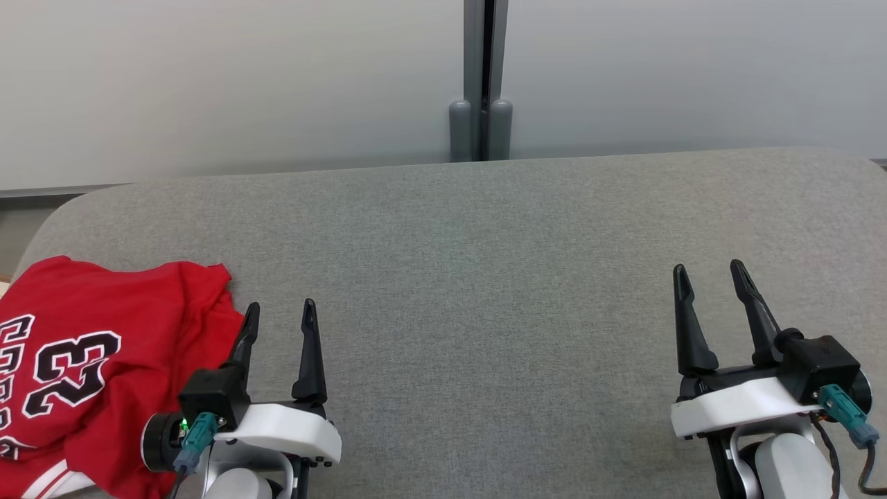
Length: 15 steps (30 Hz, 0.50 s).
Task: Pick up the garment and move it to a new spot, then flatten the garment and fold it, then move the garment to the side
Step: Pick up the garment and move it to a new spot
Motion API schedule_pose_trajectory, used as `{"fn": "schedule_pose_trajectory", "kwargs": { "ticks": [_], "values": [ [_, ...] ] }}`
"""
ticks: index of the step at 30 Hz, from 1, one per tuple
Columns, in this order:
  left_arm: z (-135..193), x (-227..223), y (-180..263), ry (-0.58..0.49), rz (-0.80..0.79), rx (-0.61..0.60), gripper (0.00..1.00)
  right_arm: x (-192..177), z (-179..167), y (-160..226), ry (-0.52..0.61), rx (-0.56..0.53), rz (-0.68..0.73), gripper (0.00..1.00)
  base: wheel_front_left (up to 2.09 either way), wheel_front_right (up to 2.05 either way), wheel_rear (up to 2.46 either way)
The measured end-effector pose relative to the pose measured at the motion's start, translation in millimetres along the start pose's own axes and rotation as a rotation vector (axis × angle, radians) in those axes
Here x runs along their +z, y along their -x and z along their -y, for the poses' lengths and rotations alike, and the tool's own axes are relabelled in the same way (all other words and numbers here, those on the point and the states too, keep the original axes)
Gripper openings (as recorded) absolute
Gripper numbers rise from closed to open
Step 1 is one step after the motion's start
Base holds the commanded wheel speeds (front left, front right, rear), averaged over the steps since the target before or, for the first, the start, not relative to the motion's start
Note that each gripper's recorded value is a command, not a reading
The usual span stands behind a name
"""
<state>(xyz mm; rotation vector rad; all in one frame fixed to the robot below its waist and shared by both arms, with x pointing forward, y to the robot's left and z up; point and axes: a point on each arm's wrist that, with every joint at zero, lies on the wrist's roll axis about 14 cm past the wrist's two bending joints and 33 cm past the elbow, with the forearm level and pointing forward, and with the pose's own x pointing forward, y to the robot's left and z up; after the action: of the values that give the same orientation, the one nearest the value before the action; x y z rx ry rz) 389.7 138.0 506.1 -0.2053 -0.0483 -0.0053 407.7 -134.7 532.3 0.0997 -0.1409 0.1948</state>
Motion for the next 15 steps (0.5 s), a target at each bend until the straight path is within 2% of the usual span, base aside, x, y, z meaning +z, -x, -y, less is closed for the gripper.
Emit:
{"fn": "schedule_pose_trajectory", "kwargs": {
  "ticks": [7,11,15],
  "values": [
    [-17,7,9,-0.006,0.019,0.049,1.0,-4,-27,-9,-0.016,0.077,-0.005,1.0,0.0,0.0,0.0],
    [-39,14,19,-0.017,0.04,0.115,1.0,-12,-60,-14,-0.029,0.18,-0.026,1.0,0.0,0.0,0.0],
    [-79,28,38,-0.031,0.075,0.243,1.0,-16,-105,-23,-0.044,0.314,-0.033,1.0,0.0,0.0,0.0]
  ]
}}
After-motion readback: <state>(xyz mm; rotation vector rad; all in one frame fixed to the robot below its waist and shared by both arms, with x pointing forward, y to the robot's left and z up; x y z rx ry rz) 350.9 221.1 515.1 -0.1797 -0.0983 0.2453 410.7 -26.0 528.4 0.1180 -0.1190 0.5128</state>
